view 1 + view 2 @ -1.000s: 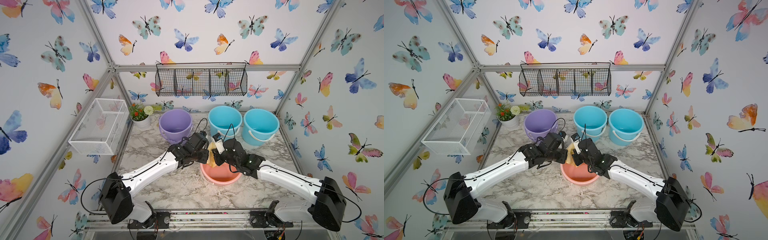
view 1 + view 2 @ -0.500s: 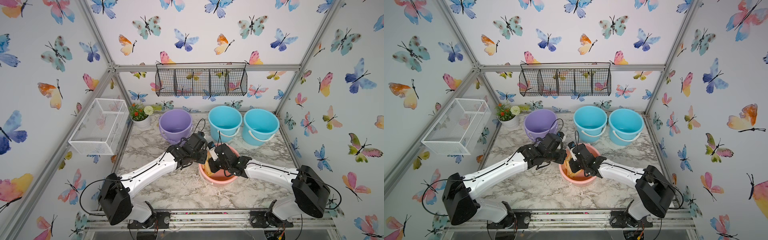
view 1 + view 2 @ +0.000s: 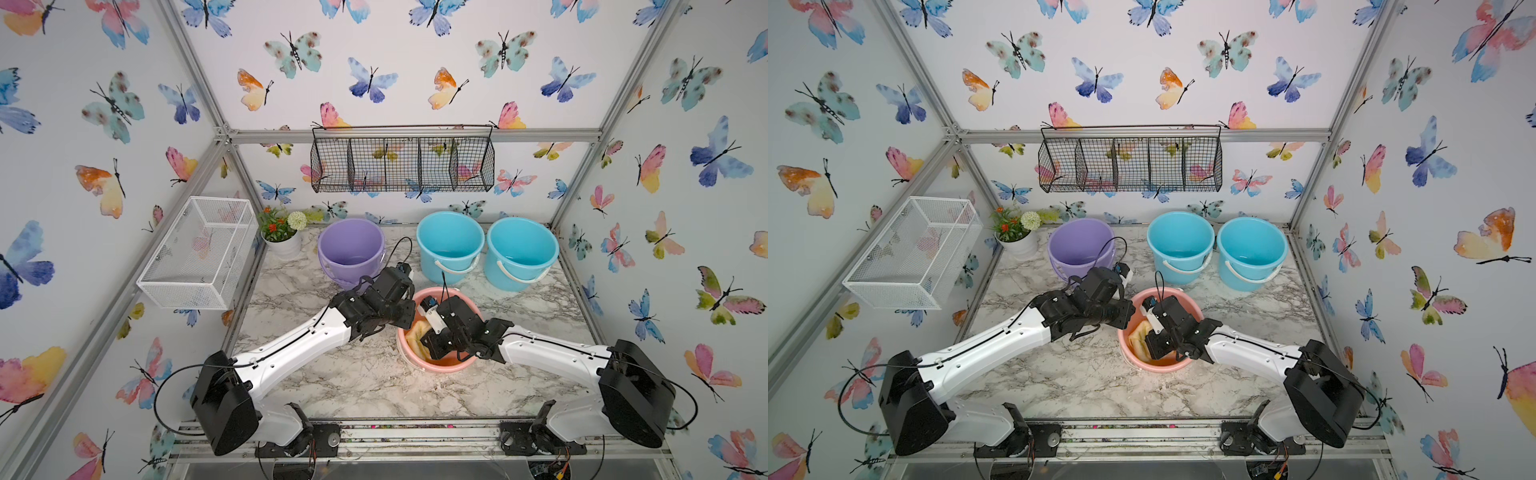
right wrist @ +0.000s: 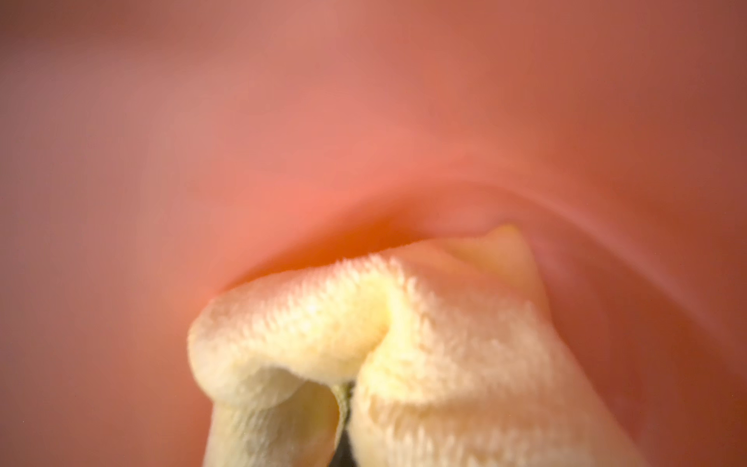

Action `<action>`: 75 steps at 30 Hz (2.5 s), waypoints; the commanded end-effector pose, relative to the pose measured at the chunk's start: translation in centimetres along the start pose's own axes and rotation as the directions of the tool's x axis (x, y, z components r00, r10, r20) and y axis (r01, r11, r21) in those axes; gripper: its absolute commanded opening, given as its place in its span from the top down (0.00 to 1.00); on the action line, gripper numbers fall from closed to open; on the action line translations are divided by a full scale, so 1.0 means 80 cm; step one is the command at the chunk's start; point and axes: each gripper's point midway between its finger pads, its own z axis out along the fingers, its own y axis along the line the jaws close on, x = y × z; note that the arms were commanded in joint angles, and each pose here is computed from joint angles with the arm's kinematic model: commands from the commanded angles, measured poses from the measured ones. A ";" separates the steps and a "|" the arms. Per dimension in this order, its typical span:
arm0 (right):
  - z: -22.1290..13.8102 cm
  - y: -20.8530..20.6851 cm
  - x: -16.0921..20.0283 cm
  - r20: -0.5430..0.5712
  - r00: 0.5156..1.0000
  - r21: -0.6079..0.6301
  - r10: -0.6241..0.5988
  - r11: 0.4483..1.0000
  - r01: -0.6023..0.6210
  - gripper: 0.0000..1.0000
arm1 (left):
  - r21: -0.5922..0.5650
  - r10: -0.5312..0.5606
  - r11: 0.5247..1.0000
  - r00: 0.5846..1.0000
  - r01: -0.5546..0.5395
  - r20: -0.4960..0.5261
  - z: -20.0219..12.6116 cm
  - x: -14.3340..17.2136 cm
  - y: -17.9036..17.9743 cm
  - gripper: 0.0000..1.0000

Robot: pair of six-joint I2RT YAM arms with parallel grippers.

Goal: Wipe the inside of the bucket with a cloth
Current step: Wipe the dirt from the inside of the bucket.

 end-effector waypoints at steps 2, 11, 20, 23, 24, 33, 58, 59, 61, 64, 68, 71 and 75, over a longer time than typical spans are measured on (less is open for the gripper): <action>0.006 0.010 0.024 -0.120 0.991 -0.042 0.053 0.997 -0.059 0.98 | 0.045 0.007 0.999 0.995 -0.012 0.100 -0.024 -0.034 -0.017 1.00; 0.053 0.008 0.006 -0.244 0.962 0.012 0.122 0.992 -0.123 0.98 | 0.107 0.022 0.994 0.990 -0.037 0.139 -0.042 -0.040 -0.030 1.00; 0.066 0.010 -0.015 -0.268 0.944 0.051 0.191 0.982 -0.184 0.98 | 0.074 0.002 0.997 0.984 -0.015 0.179 -0.053 -0.042 -0.018 1.00; 0.045 0.020 -0.034 -0.218 0.953 0.036 0.210 0.978 -0.208 0.98 | 0.037 -0.024 0.999 0.982 0.017 0.190 -0.051 -0.040 -0.007 1.00; 0.037 0.023 -0.039 -0.205 0.953 0.031 0.222 0.975 -0.220 0.98 | 0.029 -0.036 0.999 0.980 0.030 0.197 -0.051 -0.040 -0.004 1.00; -0.066 0.066 -0.103 0.060 0.926 -0.176 0.371 0.918 -0.357 0.98 | 0.018 -0.107 0.994 0.966 0.106 0.234 -0.049 -0.040 0.014 1.00; -0.065 0.085 0.007 -0.364 0.871 -0.124 0.331 0.909 -0.397 0.98 | -0.017 -0.082 0.996 0.965 0.089 0.250 -0.058 -0.040 0.023 1.00; -0.070 0.074 0.022 -0.394 0.860 -0.058 0.325 0.925 -0.376 0.98 | -0.021 -0.081 0.996 0.964 0.089 0.252 -0.059 -0.040 0.025 1.00; -0.087 0.045 0.044 -0.426 0.848 0.091 0.316 0.947 -0.308 0.98 | -0.031 -0.078 0.996 0.964 0.089 0.252 -0.059 -0.039 0.027 1.00; -0.113 0.003 0.047 -0.409 0.860 0.288 0.305 0.937 -0.196 0.98 | -0.029 -0.078 0.996 0.966 0.088 0.246 -0.059 -0.039 0.026 1.00; -0.130 -0.053 0.020 -0.305 0.912 0.518 0.275 0.851 -0.083 0.98 | -0.006 -0.079 0.997 0.969 0.082 0.234 -0.057 -0.038 0.020 1.00; -0.137 -0.089 -0.013 -0.192 0.954 0.662 0.230 0.748 -0.048 0.98 | 0.010 -0.077 0.997 0.974 0.077 0.214 -0.055 -0.036 0.015 1.00; -0.142 -0.106 -0.073 -0.024 0.990 0.739 0.136 0.670 -0.074 0.98 | 0.048 -0.072 0.997 0.978 0.064 0.194 -0.052 -0.033 0.006 1.00</action>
